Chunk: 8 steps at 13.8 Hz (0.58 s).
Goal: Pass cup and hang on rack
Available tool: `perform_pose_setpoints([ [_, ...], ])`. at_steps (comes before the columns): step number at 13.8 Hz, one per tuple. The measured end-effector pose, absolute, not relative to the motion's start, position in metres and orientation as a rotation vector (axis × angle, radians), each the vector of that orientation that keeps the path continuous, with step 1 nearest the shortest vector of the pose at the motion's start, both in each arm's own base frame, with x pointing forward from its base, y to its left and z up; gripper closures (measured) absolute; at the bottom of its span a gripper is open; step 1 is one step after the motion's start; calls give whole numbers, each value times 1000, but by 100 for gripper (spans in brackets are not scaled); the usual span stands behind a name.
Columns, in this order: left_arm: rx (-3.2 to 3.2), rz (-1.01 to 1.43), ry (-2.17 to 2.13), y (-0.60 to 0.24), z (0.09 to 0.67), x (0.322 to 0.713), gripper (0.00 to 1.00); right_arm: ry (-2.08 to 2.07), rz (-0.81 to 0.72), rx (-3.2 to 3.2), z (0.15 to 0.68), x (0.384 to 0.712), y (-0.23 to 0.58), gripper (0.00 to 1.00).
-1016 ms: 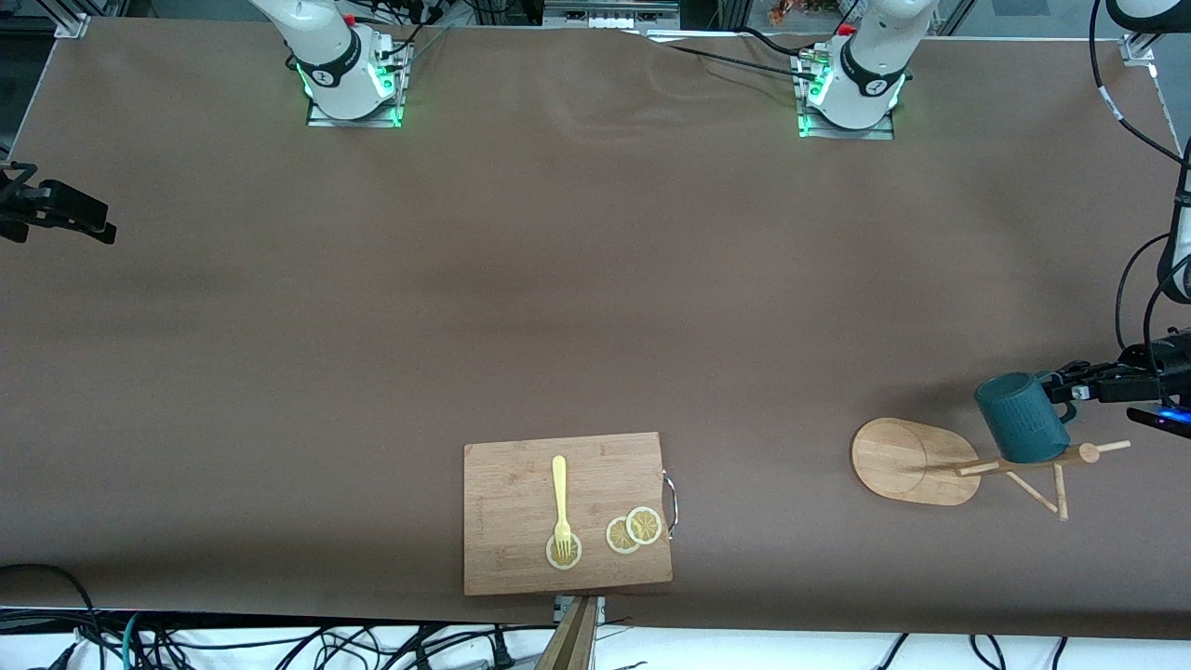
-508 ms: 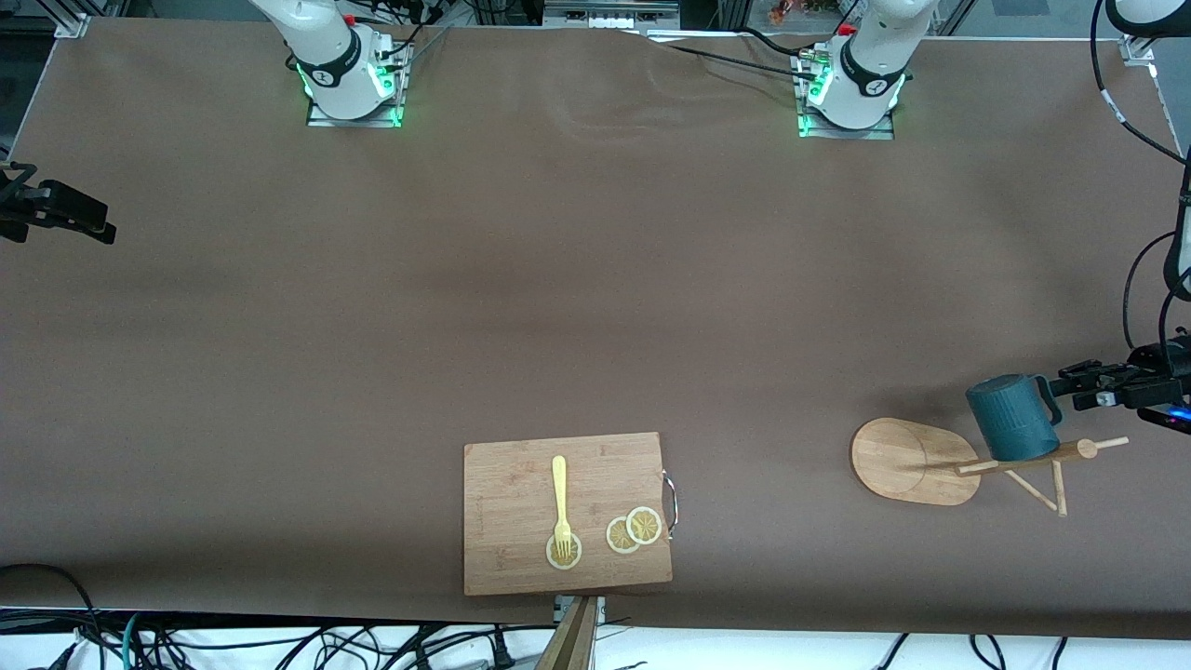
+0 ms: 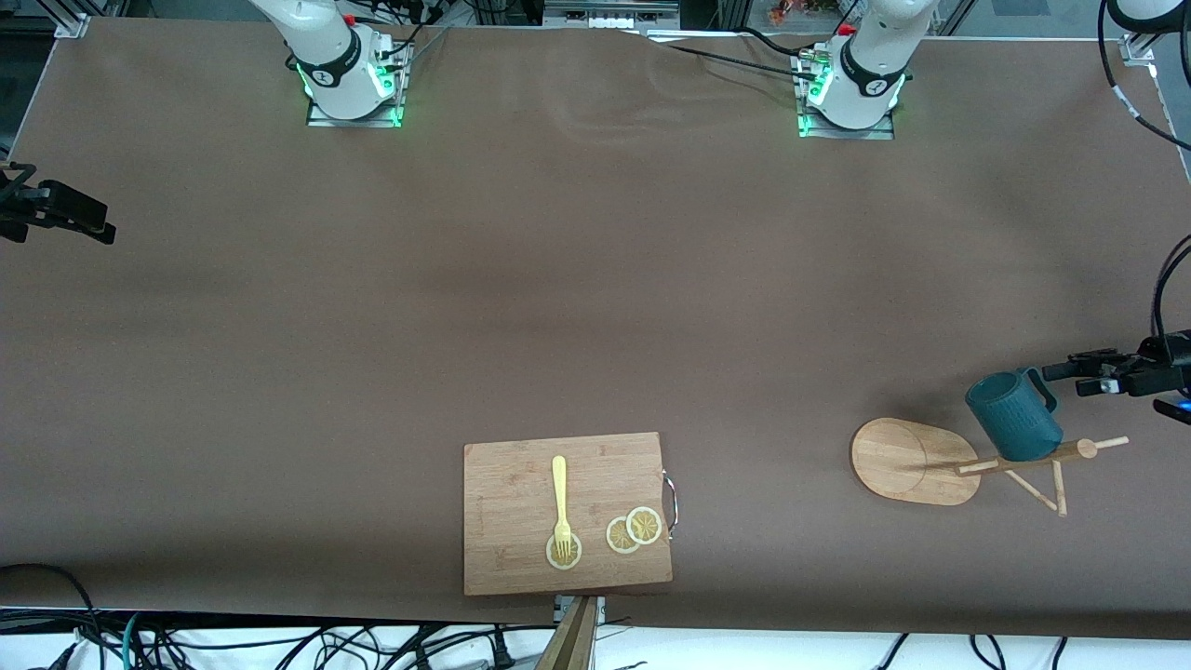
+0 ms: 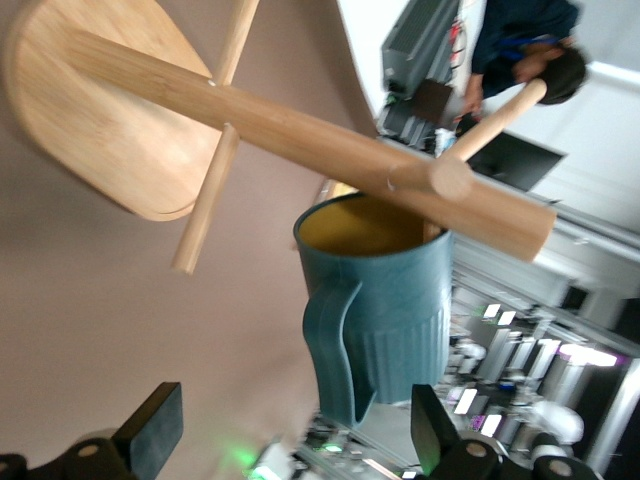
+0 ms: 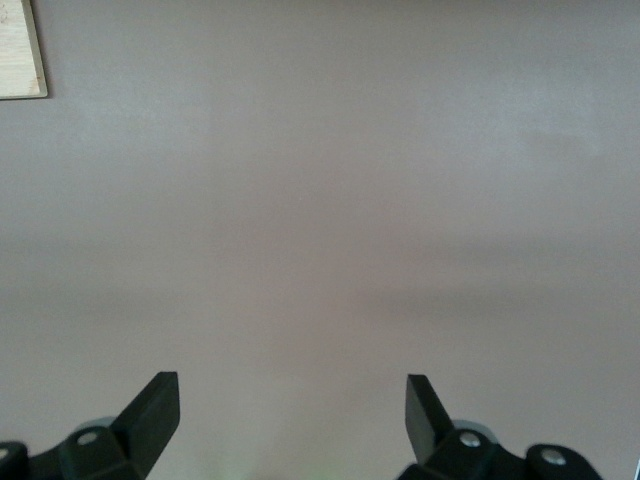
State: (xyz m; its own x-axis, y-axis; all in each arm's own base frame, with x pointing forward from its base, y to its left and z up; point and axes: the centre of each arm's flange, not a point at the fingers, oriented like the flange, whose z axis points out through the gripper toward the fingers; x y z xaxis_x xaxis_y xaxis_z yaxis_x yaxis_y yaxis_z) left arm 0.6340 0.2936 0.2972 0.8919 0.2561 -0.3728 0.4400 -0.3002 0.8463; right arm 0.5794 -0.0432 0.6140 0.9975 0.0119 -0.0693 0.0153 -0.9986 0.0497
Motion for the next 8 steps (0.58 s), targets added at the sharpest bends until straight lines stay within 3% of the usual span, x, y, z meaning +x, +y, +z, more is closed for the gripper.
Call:
perform_pose_setpoints([
  [8, 2680, -243, 153, 179, 455, 650, 0, 20, -106, 3089, 614, 579, -43, 0],
])
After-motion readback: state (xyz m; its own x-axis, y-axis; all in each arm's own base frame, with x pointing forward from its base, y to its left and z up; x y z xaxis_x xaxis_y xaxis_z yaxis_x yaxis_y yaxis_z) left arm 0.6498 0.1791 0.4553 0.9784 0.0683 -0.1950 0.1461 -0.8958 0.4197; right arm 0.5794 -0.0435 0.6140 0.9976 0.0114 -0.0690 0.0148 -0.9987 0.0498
